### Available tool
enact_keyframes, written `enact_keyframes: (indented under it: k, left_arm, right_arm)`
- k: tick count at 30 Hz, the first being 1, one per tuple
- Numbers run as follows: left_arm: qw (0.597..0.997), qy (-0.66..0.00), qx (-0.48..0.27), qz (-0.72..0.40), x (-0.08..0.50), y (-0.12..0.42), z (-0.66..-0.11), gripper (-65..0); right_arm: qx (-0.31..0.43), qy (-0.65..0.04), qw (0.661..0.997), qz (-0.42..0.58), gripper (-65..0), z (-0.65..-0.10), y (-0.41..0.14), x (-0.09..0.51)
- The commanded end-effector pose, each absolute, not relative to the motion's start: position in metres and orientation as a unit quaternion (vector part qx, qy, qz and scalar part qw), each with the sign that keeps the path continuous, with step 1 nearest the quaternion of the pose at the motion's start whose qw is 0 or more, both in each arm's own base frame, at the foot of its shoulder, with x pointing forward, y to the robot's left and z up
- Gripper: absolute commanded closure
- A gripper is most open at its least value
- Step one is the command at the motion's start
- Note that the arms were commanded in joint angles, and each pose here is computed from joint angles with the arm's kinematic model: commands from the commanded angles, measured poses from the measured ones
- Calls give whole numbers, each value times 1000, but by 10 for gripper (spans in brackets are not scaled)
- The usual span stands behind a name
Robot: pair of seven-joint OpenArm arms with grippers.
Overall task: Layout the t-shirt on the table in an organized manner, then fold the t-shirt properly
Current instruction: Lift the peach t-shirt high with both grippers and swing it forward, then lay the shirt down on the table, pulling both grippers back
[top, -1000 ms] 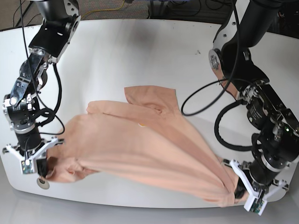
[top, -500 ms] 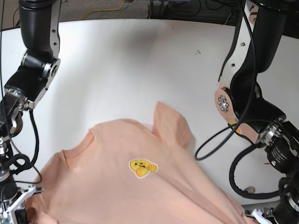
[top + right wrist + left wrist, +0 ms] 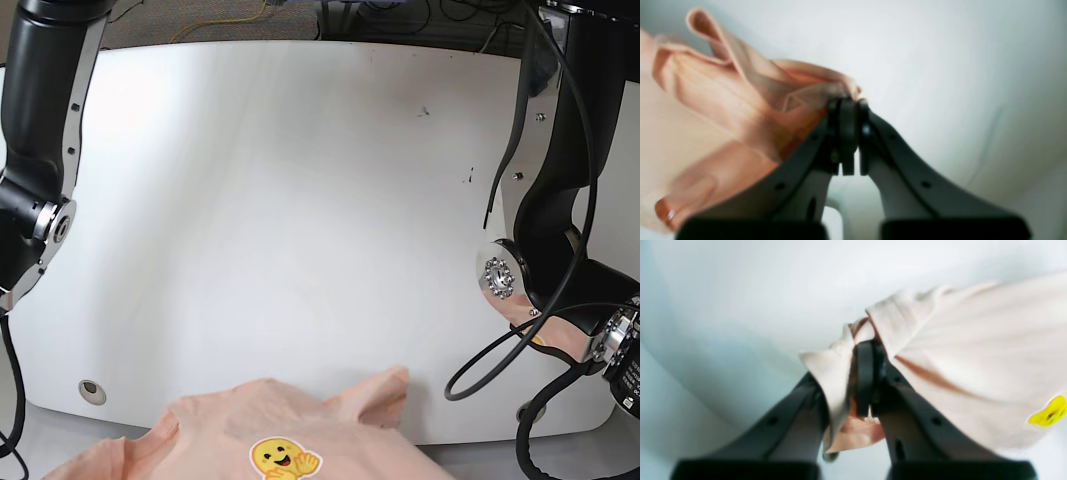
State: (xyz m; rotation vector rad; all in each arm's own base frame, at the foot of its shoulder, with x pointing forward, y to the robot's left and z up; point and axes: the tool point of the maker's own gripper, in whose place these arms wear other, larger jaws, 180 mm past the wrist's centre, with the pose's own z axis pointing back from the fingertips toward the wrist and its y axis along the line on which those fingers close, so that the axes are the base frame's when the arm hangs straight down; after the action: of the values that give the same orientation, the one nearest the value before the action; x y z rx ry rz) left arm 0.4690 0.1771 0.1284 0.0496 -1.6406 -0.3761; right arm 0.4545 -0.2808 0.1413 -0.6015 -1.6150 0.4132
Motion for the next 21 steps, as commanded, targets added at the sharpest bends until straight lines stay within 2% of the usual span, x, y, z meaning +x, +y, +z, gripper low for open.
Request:
enact_keyframes:
  k: [1,5,10,14,21]
  left_arm:
    - [651,-739,22,-170,466,174,140,0]
    - [663,-728,21,-173,469,172,121,0]
    - [679,-713,24,-172,470,174,94,0]
    - [697,-696,25,-170,471,176,66,0]
    - [755,-633,23,-167,471,185,-17,0]
  right_arm:
    - [-272,-715,616,189,0,160,-276,449]
    - [-282,-707,619,195,0,155,-275,445]
    - [-289,-685,640,195,0,121,-284,441]
    - [-287,-667,660,192,0,83,-292,436]
    - [-284,-611,713,195,0,-6,-306,414]
